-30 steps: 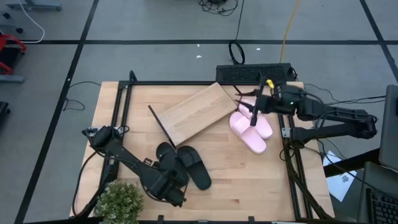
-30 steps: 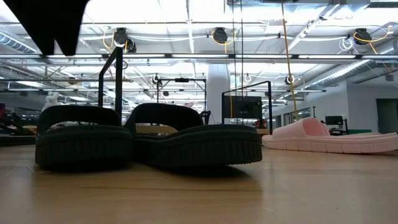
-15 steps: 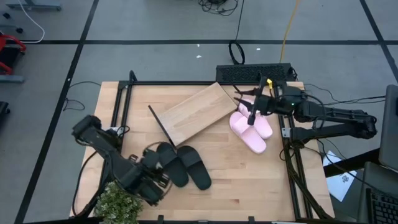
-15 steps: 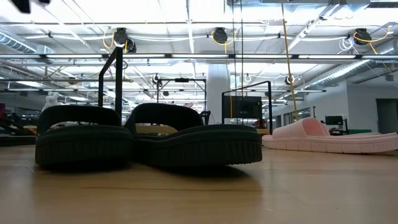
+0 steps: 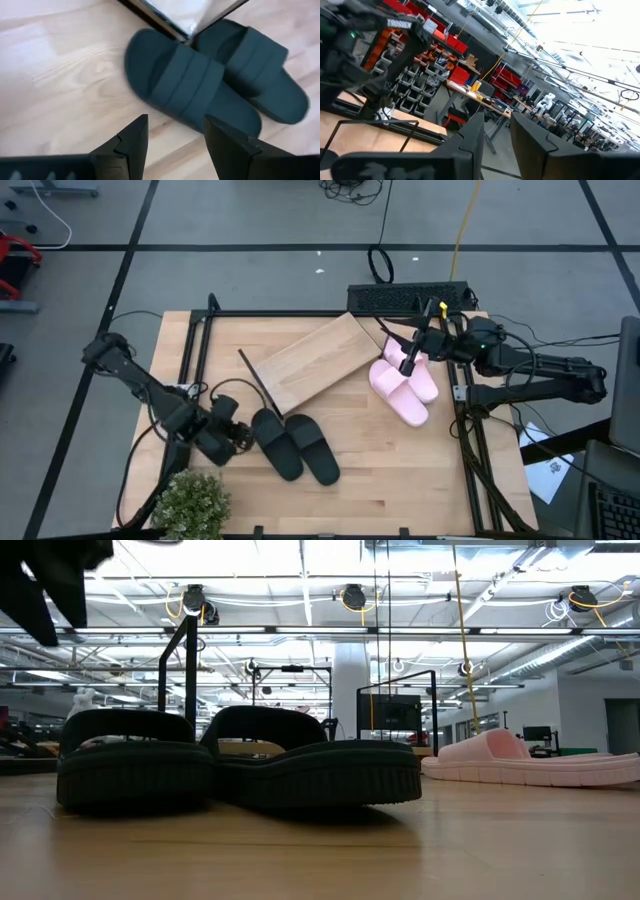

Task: Pick and place slides into the shelf
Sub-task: Put the left black slide on the shelf

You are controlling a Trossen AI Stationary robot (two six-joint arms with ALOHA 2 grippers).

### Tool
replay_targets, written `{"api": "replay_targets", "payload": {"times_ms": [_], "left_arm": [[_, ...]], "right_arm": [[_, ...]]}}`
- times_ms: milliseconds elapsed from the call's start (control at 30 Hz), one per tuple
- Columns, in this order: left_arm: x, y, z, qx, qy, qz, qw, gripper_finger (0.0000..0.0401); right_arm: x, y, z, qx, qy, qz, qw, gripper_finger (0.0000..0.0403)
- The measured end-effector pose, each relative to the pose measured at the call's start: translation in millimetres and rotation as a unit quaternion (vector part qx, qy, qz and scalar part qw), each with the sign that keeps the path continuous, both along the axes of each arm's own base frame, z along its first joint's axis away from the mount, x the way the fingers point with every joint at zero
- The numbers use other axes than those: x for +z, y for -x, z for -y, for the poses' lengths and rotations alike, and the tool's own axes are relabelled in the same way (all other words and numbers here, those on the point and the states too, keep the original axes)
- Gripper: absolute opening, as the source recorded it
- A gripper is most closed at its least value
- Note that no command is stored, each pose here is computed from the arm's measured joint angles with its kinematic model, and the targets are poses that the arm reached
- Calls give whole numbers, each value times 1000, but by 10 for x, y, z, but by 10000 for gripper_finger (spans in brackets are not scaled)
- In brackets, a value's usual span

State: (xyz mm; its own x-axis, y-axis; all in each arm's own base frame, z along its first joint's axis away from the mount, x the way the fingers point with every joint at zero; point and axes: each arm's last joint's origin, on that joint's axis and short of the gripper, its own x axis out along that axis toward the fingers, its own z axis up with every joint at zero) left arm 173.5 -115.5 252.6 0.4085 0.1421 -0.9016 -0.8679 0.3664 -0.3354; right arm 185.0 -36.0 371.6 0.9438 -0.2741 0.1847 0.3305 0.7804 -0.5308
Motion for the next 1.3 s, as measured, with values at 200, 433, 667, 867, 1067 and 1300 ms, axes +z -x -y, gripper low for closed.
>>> {"api": "replay_targets", "payload": {"times_ms": [200, 433, 667, 867, 1067, 1300], "left_arm": [[-208, 137, -244, -22, 30, 41, 998, 184], [-334, 160, -372, -83, 5, 67, 994, 184], [-397, 64, -384, -144, -19, 111, 983, 184], [-569, 46, -424, -174, -11, 121, 977, 184], [-741, 86, -498, -172, -9, 110, 979, 184], [-767, 67, -565, -190, -18, 113, 975, 184]], "right_arm": [[13, 7, -1, 0, 0, 7, 1000, 86], [18, 11, 10, -17, -19, 14, 1000, 86], [23, 19, 28, -50, -23, 18, 998, 86], [26, 20, 28, -48, -35, 24, 998, 86], [26, 20, 29, -49, -36, 24, 998, 86], [26, 19, 28, -44, -61, 33, 997, 86]]}}
